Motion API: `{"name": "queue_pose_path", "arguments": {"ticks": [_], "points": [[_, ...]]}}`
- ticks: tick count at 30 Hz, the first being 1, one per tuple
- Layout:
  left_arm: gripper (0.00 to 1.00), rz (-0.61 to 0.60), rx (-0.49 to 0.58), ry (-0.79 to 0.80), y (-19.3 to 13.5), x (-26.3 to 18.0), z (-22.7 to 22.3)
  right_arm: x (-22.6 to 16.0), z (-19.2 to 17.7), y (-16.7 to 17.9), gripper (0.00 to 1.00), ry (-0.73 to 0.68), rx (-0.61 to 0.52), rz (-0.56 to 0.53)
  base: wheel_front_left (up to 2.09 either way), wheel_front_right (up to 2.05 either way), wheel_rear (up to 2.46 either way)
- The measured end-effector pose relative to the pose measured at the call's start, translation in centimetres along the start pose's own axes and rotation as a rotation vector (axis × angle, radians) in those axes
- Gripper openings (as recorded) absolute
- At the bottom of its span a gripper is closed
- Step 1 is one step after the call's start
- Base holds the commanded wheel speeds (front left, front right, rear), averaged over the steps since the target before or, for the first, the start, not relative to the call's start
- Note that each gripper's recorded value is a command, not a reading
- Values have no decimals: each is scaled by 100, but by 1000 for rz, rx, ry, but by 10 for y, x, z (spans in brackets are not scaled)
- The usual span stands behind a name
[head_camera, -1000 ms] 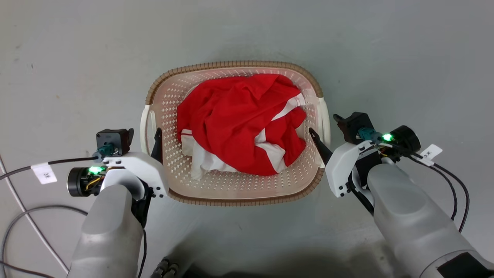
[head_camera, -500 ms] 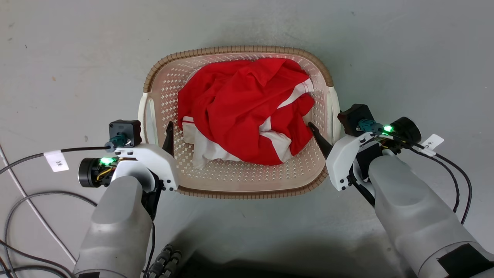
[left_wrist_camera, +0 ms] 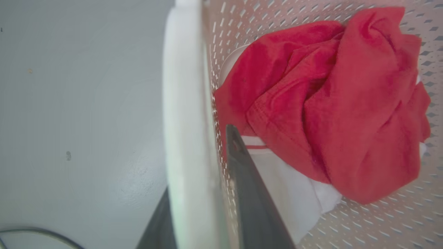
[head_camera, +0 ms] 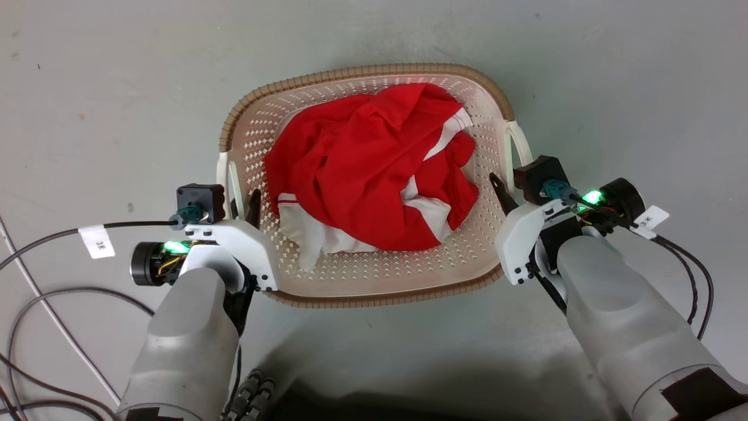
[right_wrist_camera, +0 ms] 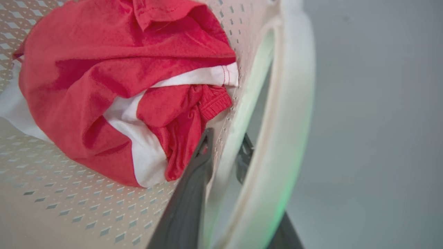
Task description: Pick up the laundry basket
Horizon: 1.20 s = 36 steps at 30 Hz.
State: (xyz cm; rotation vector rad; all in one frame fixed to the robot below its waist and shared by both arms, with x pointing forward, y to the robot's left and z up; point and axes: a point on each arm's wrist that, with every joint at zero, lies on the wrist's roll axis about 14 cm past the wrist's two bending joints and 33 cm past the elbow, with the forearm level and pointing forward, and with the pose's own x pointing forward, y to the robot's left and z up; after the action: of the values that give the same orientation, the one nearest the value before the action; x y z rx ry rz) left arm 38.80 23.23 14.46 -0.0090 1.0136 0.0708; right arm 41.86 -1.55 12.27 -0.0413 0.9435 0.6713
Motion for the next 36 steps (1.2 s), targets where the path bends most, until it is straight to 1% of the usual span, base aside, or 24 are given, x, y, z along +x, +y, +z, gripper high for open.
{"name": "queue_pose_path", "arguments": {"ticks": [9,19,27,32,36], "points": [[0,-23,-10,-34,-9,-16,13,-19,13,-1,0,-12,-41,-18,0,0,0],[0,-49,-20,-69,-16,-52,20,-61,23,11,0,-3,-73,-37,0,0,0],[0,-88,15,-121,-27,-81,33,-102,26,18,0,16,-86,-76,0,0,0],[0,-120,56,-162,-37,-96,49,-125,31,16,0,28,-108,-114,0,0,0],[0,-148,92,-179,-47,-107,59,-142,30,17,0,45,-104,-142,0,0,0]]}}
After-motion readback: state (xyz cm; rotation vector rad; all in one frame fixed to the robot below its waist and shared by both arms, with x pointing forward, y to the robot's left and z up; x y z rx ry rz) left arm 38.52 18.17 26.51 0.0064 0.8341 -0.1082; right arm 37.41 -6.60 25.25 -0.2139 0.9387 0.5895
